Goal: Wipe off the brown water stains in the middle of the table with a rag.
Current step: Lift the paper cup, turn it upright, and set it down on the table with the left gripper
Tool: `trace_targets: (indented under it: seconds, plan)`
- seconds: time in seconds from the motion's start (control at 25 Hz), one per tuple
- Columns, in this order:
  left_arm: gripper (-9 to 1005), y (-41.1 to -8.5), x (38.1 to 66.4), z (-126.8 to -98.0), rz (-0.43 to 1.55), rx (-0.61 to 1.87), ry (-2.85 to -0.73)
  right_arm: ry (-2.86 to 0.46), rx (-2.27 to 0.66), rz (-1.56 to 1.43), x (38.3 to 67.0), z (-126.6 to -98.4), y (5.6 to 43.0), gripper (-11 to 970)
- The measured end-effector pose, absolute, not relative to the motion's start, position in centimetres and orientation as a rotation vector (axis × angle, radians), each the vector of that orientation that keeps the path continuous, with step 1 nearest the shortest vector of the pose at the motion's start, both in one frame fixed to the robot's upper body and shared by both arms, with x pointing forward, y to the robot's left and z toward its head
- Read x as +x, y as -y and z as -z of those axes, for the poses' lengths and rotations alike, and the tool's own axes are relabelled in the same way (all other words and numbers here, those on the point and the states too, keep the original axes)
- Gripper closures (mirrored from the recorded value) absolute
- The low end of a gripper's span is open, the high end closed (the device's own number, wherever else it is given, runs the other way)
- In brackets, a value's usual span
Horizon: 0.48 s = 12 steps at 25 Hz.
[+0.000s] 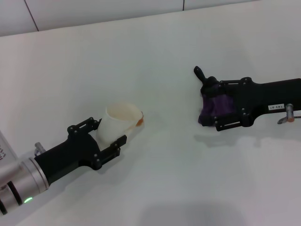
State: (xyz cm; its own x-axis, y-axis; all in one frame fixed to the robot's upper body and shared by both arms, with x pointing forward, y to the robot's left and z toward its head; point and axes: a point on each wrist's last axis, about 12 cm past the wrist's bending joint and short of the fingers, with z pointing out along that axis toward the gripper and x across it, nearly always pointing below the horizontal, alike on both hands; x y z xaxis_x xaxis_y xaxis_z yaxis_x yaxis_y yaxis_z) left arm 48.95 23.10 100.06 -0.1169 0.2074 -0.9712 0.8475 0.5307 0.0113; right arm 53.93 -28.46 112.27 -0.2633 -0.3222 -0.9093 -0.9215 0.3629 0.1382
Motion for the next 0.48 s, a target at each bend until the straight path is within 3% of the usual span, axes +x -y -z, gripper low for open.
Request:
trace_targets:
  seconds: [0.48]
  plan:
    - [350, -23.4, 48.09, -99.58, 0.709, 0.897, -1.65, -1.779, -1.093, -0.891, 53.99, -112.29, 28.44, 120]
